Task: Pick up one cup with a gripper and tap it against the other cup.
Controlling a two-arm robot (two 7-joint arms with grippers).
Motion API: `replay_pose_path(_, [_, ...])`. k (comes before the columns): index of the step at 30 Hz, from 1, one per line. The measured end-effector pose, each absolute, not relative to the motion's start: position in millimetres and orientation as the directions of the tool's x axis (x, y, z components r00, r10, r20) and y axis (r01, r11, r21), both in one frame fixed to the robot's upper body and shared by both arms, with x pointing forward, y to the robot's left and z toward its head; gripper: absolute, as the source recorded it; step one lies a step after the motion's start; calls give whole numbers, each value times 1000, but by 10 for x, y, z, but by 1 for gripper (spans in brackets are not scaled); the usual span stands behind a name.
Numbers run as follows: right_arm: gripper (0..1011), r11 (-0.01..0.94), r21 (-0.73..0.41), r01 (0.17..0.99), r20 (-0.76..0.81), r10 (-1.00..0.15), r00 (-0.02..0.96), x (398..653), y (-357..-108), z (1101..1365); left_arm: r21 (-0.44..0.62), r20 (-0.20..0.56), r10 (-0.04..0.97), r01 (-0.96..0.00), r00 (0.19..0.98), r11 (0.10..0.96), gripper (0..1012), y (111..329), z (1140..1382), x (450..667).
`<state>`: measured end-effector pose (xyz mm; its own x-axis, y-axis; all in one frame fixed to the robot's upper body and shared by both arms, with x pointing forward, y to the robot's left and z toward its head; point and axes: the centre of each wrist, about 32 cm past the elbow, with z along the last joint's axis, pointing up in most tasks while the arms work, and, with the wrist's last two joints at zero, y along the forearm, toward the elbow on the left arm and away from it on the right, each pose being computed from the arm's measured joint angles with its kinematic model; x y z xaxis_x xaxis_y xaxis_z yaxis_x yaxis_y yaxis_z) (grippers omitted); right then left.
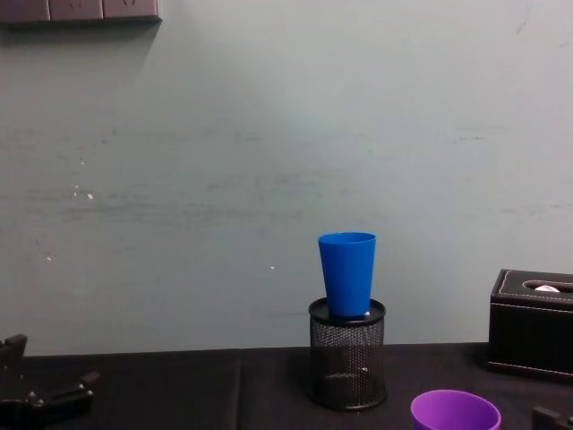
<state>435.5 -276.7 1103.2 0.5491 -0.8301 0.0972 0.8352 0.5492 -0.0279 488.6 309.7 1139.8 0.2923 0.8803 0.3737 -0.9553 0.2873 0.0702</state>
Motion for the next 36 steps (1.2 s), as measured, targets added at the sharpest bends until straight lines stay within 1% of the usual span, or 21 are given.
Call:
replay_pose_path(26, [1003,575,-34,817,94,-812,575,4503,-2706,10943,70,374,880,-955,292,287,1011,3097,11398,4886])
replay_pose_path(36, [1003,576,-35,817,95,-812,576,4502,-2707,10942,70,374,880,-955,292,287,1012,3097,11398,4886])
